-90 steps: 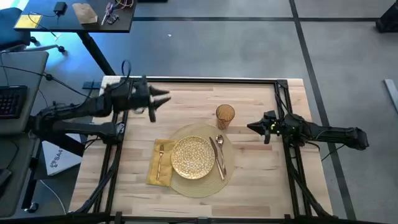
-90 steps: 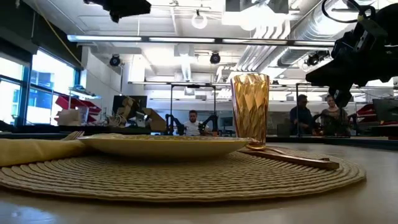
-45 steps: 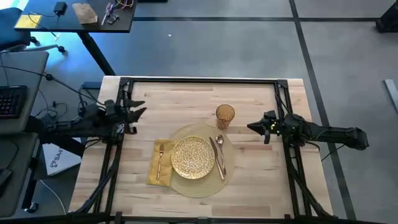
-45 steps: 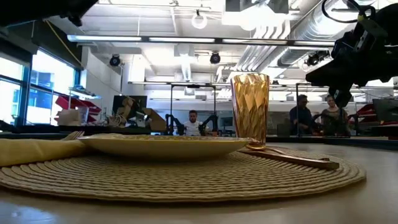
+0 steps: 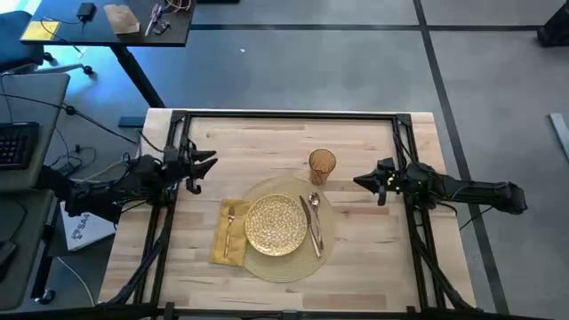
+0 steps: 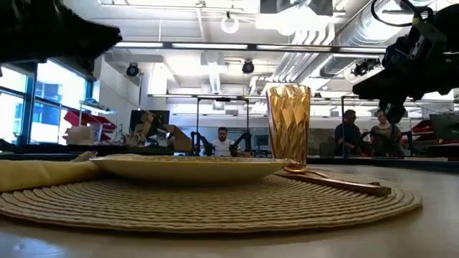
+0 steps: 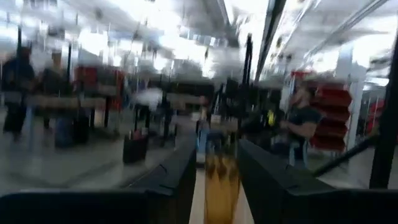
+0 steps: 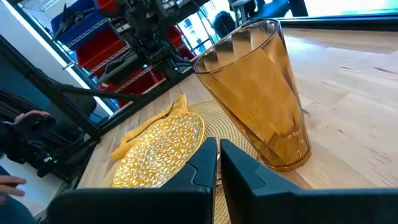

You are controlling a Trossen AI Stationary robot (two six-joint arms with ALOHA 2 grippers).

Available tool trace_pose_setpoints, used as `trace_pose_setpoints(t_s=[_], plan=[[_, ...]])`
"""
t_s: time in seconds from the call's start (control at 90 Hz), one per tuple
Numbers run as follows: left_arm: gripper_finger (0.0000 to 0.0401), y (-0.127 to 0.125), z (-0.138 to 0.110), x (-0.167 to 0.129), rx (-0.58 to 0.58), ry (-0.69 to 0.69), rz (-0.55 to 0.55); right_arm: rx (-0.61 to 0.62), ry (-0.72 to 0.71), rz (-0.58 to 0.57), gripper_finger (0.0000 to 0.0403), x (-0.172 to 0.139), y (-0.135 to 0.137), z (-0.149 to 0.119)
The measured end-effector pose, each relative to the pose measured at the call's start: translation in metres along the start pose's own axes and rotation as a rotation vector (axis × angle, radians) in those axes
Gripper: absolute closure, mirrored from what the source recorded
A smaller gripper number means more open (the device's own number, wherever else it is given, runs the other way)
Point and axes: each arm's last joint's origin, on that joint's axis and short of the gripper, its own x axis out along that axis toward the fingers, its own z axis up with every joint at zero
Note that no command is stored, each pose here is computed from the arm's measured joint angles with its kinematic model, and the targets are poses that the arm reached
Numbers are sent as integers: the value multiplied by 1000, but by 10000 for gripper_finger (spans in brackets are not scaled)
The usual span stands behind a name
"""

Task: Set table place
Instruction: Return to Home Position

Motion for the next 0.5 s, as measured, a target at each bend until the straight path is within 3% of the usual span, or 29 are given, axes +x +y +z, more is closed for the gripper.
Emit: trace_pose_setpoints(t_s=[0.111, 0.5], plan=[[300, 2, -16, -1, -118, 166, 33, 0, 0, 0, 400, 0, 0, 0], [300, 1, -16, -1, -167, 180, -1, 0, -1, 0, 400, 0, 0, 0]])
